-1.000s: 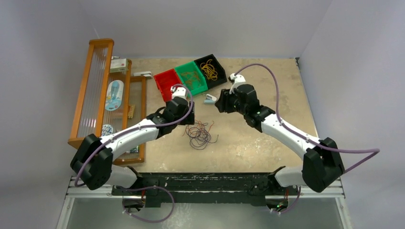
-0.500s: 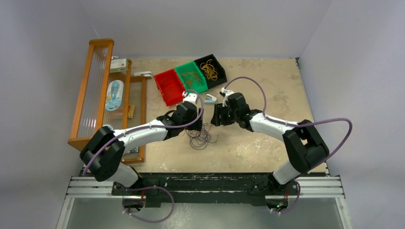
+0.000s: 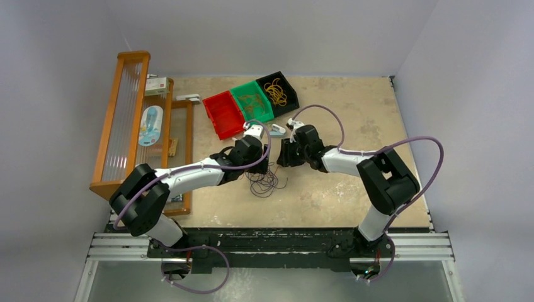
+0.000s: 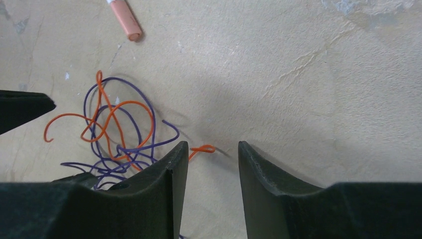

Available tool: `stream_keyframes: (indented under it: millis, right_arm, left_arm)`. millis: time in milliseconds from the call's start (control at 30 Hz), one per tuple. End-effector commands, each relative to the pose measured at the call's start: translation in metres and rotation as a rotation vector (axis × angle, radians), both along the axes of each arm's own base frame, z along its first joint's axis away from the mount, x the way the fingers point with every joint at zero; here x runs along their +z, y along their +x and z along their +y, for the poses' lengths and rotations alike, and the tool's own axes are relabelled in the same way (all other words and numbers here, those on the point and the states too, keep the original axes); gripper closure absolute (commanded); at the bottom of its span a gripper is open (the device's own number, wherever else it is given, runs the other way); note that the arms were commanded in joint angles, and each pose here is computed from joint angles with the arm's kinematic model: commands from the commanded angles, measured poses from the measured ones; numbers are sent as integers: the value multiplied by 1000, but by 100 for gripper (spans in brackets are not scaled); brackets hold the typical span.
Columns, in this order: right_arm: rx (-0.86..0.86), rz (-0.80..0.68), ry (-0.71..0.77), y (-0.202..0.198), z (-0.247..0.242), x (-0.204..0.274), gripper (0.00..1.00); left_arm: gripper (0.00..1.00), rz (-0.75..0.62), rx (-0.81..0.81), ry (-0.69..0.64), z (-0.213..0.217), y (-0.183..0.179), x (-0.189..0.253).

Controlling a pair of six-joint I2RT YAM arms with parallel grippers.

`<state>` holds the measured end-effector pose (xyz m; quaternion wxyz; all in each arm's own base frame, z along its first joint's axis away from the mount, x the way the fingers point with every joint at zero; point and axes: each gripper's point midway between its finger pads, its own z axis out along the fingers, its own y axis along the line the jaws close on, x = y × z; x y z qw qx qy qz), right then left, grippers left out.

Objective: Untangle the cables

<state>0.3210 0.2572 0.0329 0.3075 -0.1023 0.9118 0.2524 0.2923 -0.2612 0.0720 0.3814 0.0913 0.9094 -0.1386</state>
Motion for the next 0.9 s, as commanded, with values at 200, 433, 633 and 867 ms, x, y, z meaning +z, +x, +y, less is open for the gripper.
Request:
stream_keyframes:
  millis: [200,433,633,867]
  right_arm:
    - [-5,-16,34,9,10,-7,67]
    - [1,-16,42,11,13,-10,85]
    - [-2,-72,72,10,11,6,100]
    - [-7,-144,132,6,10,42,100]
  left_arm:
    - [30,-33,-5,6,-3,5,-1]
    - [30,-28,-4,15,-4,7,-5]
    - [30,-7,6,56,-2,5,-20]
    - [30,23,26,167,4,-1,-51]
